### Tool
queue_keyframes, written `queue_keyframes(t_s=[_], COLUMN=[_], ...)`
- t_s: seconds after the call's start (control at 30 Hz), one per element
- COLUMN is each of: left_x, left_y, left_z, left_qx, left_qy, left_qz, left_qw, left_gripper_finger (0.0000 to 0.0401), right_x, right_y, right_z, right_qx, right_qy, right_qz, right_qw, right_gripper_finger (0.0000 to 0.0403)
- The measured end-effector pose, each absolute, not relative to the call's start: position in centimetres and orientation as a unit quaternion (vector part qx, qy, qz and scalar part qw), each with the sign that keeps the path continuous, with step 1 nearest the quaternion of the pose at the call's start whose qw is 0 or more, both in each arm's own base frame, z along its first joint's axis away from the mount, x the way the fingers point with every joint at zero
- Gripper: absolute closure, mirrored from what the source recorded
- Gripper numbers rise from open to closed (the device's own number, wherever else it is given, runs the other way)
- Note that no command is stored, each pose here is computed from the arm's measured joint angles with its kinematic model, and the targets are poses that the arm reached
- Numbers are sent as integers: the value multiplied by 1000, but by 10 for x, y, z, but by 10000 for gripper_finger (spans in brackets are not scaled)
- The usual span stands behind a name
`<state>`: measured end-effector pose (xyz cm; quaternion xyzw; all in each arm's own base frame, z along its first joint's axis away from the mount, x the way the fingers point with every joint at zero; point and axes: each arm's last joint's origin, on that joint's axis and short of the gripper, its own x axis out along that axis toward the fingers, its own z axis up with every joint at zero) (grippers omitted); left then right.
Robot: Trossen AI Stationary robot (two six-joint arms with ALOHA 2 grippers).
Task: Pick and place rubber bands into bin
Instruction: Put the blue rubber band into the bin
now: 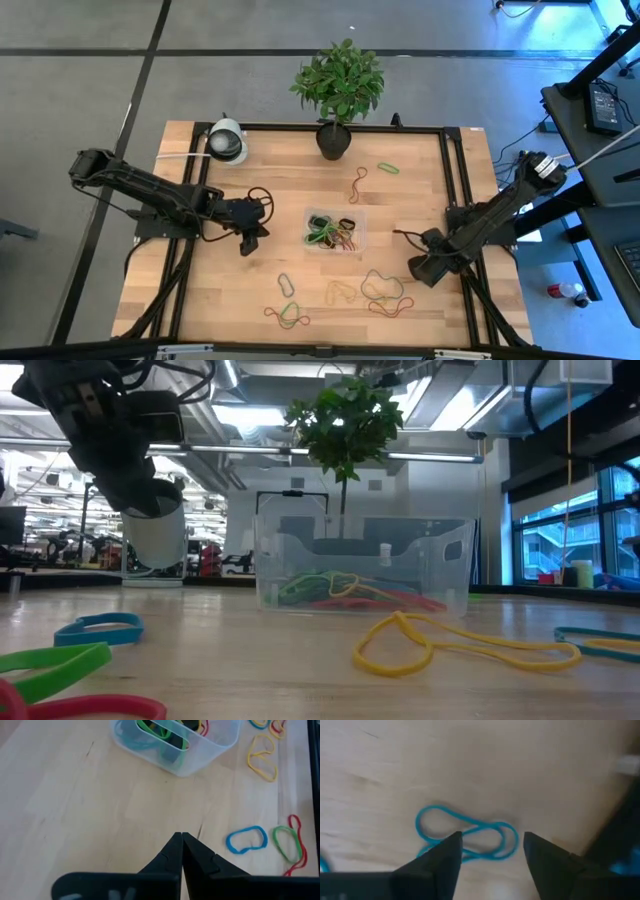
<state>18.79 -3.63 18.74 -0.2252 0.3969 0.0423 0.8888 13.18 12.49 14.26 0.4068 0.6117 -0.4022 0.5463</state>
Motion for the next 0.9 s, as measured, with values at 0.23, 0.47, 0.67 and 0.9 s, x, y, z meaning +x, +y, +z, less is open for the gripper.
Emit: queue_keyframes(t_s=[0.23,0.47,0.67,0.9], left_x=[188,189,189,189], left_y=[-36,-37,-36,-36], left_z=[188,188,189,189], left_qx=[-231,-234,-218,-170], left_qy=[396,390,388,389], left_qz=[42,40,35,16], left_qw=[888,890,895,905], left_gripper_finger=[399,398,400,399], right_x=[127,130,140,157], right_y=[121,123,130,138], right_z=[123,125,137,189], right_qx=[408,407,393,363], right_qy=[617,614,594,553], right_qz=[-402,-398,-392,-416], right_qw=[540,547,582,625], right_gripper_finger=[170,307,390,399])
